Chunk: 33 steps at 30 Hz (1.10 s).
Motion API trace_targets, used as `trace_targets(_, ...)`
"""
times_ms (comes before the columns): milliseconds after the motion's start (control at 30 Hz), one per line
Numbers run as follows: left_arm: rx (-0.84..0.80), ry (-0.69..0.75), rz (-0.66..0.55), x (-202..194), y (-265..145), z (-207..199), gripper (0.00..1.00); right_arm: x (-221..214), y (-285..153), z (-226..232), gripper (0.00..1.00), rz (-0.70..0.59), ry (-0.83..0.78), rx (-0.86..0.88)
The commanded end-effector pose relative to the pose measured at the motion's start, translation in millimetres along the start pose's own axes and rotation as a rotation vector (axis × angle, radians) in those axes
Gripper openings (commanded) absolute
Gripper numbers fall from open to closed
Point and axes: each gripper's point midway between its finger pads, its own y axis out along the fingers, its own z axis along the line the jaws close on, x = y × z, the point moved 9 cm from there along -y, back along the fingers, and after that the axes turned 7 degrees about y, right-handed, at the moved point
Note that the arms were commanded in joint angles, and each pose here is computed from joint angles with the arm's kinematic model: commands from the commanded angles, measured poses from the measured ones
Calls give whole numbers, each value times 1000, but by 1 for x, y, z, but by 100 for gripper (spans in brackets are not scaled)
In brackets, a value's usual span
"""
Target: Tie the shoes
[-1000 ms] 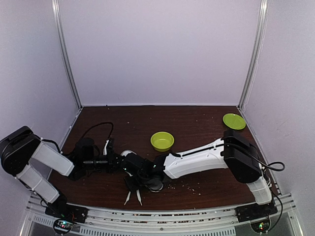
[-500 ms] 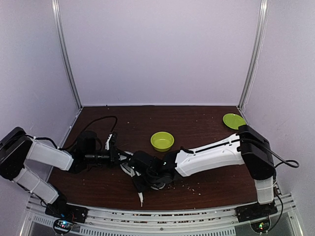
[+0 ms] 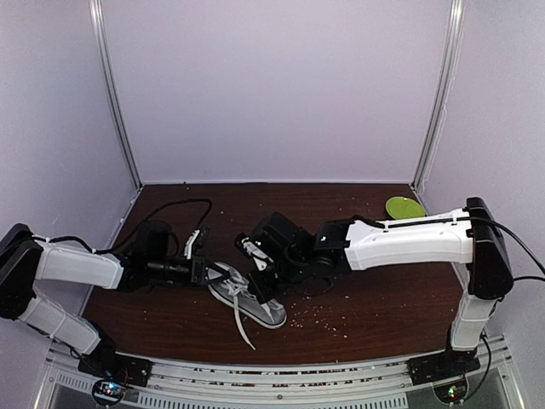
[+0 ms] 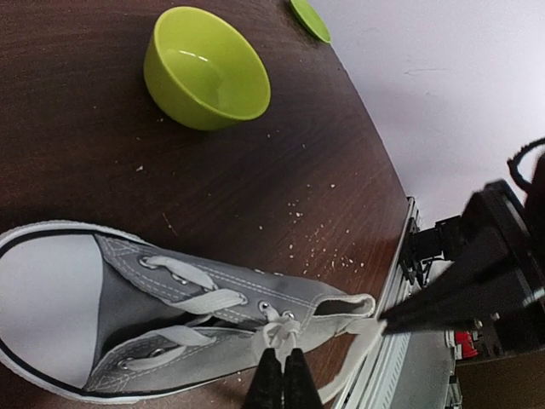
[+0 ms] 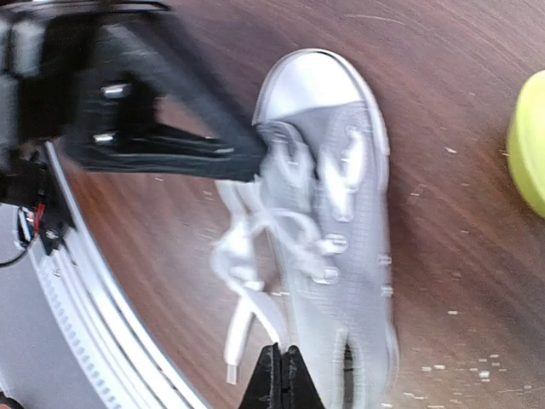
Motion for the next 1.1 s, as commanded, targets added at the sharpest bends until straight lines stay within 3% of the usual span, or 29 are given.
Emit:
trace_targets(0,-41,102,-16,10,0,-16,0,5,-4,-26,0,90,-66,-56)
trace_targets(200,56,30,5,-4,7,-4,0,18,10,-51,0,142,-96,-22)
trace_targets(367,103,-32,-59,-14,9,11,0,6,30,-66,0,205,-120,-17)
trace_targets(833,117,84,-54,-8,28,25,0,-38,57,-36,0,242,-57,225)
trace_targets(1067,126,165,-72,3,17,14,0,-31,51,-39,0,155,-6,136)
